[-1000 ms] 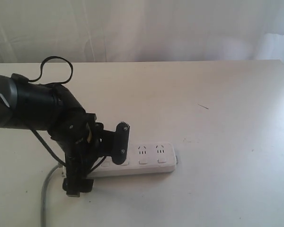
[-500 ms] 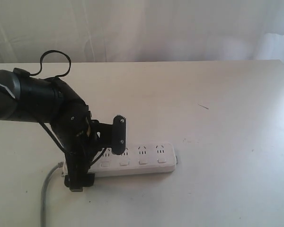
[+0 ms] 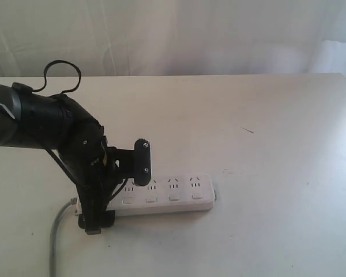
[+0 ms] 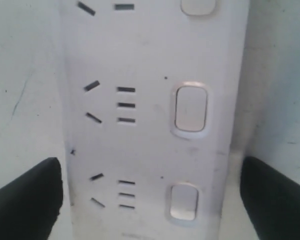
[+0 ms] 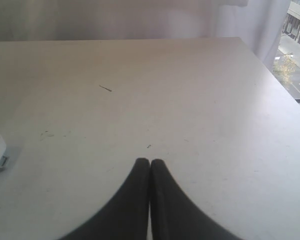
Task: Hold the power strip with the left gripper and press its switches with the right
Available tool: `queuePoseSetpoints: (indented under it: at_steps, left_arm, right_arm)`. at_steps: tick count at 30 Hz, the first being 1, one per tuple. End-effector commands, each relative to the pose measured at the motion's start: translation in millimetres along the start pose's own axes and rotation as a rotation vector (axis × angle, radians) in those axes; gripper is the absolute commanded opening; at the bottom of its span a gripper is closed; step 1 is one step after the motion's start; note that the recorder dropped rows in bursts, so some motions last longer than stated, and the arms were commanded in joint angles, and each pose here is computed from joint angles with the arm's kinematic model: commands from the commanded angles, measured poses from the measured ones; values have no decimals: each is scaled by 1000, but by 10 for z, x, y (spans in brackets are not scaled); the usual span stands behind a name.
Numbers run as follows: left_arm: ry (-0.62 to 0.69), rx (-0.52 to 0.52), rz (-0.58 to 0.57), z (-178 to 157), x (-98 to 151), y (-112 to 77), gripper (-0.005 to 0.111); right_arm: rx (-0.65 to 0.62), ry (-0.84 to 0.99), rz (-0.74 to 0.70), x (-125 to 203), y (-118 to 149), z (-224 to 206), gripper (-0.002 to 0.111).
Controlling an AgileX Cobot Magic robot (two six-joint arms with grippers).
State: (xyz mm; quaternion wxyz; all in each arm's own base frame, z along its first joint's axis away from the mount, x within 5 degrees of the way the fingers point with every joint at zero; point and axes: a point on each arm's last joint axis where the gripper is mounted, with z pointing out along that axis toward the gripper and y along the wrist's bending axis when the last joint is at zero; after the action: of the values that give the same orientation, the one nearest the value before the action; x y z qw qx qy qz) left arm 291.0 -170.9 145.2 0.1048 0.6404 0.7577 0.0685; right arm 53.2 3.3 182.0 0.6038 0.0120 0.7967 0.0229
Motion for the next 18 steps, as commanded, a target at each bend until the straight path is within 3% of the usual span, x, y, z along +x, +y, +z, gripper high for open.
queuePoseSetpoints:
  at_steps: [1, 2, 5, 6, 18]
  left_arm:
    - [74, 120, -34, 295, 112, -220, 67]
    - [68, 115, -34, 296, 107, -215, 56]
    - [49, 114, -54, 297, 88, -215, 7]
    - [36, 112, -60, 297, 76, -212, 1]
    - [19, 112, -78, 298, 59, -212, 0]
  right_arm:
    - [4, -9, 6, 5, -2, 2, 0]
    - [4, -9, 6, 5, -2, 2, 0]
    - [4, -9, 6, 5, -2, 2, 0]
    - [4, -9, 6, 5, -2, 2, 0]
    - [4, -9, 6, 5, -2, 2, 0]
